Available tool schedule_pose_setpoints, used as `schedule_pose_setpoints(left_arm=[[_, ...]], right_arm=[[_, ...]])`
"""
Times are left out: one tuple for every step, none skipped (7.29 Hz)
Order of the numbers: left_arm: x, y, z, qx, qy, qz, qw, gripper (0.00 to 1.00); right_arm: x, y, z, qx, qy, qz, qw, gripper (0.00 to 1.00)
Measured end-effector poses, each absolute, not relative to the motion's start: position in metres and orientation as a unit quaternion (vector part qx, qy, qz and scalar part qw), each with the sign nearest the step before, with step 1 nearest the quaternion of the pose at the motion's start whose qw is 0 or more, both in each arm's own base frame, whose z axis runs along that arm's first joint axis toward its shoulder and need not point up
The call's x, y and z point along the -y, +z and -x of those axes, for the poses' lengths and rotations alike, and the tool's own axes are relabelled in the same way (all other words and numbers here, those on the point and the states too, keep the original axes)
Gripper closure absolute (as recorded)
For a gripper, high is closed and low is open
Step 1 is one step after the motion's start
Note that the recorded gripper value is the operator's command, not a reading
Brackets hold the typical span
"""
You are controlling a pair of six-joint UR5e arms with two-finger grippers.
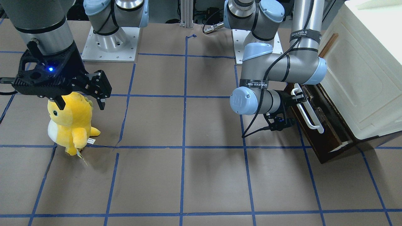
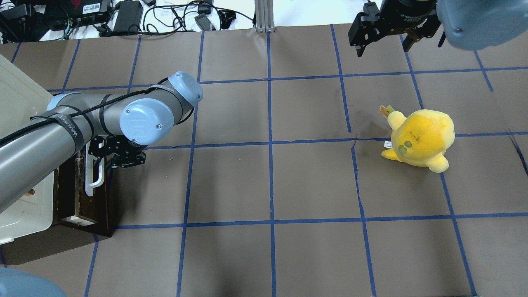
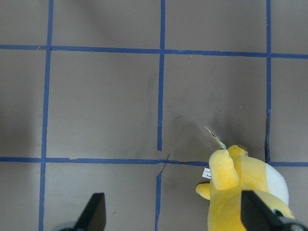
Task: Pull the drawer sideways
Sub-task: 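Pull the handle with the left gripper, sliding the drawer out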
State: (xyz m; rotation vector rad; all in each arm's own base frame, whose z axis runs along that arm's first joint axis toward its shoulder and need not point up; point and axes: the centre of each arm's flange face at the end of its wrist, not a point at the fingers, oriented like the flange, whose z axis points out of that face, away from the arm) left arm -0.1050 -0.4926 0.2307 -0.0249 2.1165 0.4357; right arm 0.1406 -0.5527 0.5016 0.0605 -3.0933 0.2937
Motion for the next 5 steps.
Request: schedule_pose_setpoints(left_arm=[[0.492, 0.23, 0.111, -0.864, 0.175, 0.005, 0.472, 0.91], [0.491, 0.23, 0.117, -0.864, 0.172, 0.001, 0.472, 0.91], [0.489, 0.23, 0.122, -0.865, 0.17, -0.002, 0.472, 0.91], [0.488, 0.231, 0.128, -0.866, 0.166, -0.006, 0.472, 0.91], [0.487, 0.233, 0.135, -0.866, 0.161, -0.011, 0.473, 0.91]], right_arm=[[0.553, 0.502, -0.141, 0.995, 0.094, -0.019, 0.017, 0.0], [0.553, 0.502, -0.141, 0.995, 0.094, -0.019, 0.017, 0.0], [0.553, 0.502, -0.141, 0.995, 0.094, -0.019, 0.017, 0.0], [0.553, 0.502, -0.141, 0.995, 0.094, -0.019, 0.017, 0.0], [0.553, 0.502, -0.141, 0.995, 0.094, -0.019, 0.017, 0.0]])
